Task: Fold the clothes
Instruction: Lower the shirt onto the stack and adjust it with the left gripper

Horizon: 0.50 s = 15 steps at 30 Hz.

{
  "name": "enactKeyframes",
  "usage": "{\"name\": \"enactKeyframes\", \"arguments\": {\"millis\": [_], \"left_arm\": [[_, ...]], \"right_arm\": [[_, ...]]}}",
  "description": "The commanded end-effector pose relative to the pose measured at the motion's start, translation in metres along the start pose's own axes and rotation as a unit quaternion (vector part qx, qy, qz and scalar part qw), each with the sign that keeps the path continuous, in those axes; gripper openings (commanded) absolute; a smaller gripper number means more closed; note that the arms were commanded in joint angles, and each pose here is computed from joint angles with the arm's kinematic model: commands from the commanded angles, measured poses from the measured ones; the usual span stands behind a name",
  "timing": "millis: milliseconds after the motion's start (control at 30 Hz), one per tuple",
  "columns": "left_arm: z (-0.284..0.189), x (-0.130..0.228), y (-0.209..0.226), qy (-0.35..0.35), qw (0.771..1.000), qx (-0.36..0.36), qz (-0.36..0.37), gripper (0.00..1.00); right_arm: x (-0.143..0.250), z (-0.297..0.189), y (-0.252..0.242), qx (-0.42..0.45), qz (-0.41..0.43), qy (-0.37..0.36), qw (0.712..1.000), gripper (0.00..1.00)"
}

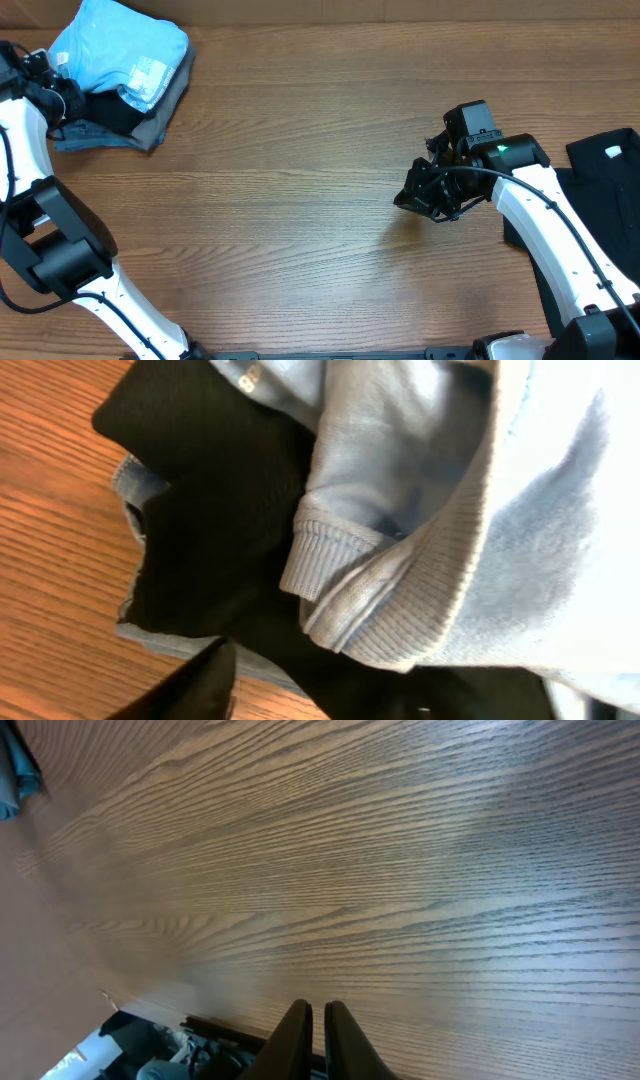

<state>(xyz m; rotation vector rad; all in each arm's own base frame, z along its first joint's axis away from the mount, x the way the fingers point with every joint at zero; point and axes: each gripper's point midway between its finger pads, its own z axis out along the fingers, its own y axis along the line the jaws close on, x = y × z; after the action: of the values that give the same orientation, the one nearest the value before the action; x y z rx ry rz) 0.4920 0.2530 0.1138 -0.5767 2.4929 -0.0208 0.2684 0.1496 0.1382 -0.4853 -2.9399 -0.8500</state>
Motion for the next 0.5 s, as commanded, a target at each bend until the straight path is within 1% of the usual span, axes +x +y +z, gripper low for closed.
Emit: {"name": "enactKeyframes", "arguments": {"millis": [0,133,200,233,333,400,433,467], "left_arm": [[-0.017,-0.015,-0.011,-0.023,0.999,0.027,0.001,0.60],[-0.017,-0.018,-0.010,-0.031,0.999,0.027,0.002,0.62],[-0.017,-0.024,-0.010,-0.043,0.999,0.027,0.000,0.60],[-0.018,-0.027,-0.010,-0.049,0.998,0.027,-0.002,0.57],[-0.018,-0.031,-0.009,-0.056,0.998,0.025,-0.002,0.36],[-0.019,-0.032,-0.008,-0.059,0.998,0.024,-0.003,0.13],[-0.019,-0.032,-0.007,-0.060,0.998,0.024,-0.003,0.05],[-0.019,-0.033,-0.007,-0.060,0.998,0.023,-0.002,0.04]], "right_arm": [[-0.003,-0.005,0.006,-0.010,-0.006,-0.007,1.000,0.09],[-0.003,-0.005,0.006,-0.010,-0.007,-0.008,1.000,0.09],[-0.004,-0.005,0.006,-0.011,-0.008,-0.010,1.000,0.09],[-0.004,-0.005,0.007,-0.012,-0.008,-0.010,1.000,0.09],[-0.005,-0.005,0.007,-0.012,-0.009,-0.011,1.000,0.09],[-0.005,-0.005,0.007,-0.012,-0.009,-0.011,1.000,0.09],[-0.005,-0.005,0.007,-0.012,-0.009,-0.011,1.000,0.09],[-0.005,-0.005,0.007,-0.012,-0.009,-0.011,1.000,0.09]]}}
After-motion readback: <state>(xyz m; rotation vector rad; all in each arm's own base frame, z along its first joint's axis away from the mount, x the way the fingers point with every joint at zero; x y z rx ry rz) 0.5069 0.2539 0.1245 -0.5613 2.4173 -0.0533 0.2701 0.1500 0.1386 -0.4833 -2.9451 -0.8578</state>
